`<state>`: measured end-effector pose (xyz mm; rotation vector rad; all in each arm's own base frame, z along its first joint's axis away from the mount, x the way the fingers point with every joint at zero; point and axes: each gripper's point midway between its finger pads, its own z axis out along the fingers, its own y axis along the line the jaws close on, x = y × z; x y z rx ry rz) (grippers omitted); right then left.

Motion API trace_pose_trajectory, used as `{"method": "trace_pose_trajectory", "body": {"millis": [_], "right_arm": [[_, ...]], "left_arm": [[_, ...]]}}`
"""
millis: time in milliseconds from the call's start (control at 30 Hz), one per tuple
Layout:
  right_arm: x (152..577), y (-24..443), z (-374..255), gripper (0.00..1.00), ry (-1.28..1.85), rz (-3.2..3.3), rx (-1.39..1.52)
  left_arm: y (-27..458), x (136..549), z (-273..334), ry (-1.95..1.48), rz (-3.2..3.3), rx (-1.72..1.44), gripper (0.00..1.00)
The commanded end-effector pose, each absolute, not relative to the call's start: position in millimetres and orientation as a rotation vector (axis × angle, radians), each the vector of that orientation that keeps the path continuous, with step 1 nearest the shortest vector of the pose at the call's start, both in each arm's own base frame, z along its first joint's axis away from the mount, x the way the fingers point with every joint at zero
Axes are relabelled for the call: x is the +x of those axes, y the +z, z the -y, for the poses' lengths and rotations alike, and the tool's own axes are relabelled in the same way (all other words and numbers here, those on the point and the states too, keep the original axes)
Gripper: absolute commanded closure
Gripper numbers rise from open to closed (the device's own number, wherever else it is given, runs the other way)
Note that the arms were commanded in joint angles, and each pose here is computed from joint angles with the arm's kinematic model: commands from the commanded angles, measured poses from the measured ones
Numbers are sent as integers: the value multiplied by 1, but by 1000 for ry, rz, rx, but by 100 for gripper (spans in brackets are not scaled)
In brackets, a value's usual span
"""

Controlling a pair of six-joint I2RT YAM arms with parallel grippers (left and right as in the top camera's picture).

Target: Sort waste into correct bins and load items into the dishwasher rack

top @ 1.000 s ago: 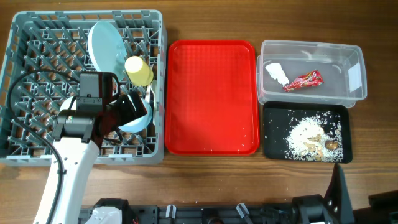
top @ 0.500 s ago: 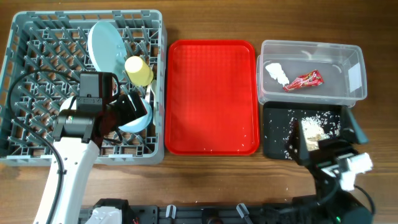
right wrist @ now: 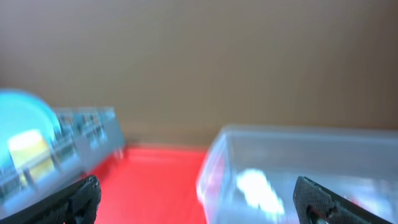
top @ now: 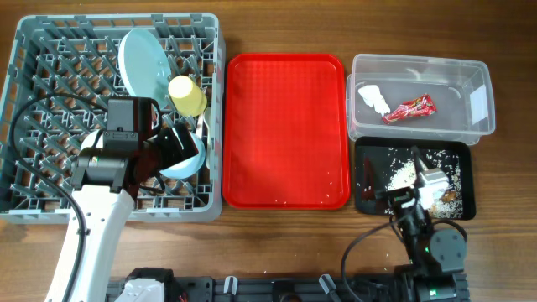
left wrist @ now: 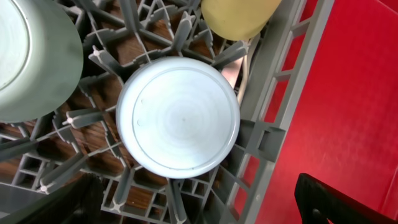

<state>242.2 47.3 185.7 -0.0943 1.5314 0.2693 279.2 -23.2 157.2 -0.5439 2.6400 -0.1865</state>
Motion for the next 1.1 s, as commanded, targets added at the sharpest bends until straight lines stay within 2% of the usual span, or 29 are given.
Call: {"method": "trace_pose_trajectory", "body": {"millis": [0,1067], "right_arm": [[242,177,-45,0,225,-1563,-114],[245,176,-28,0,146,-1568,-61]], "left_arm": [[164,284,23,-181,-2616,-553,0],[164,284,23,-181,-2616,-553,0]]}}
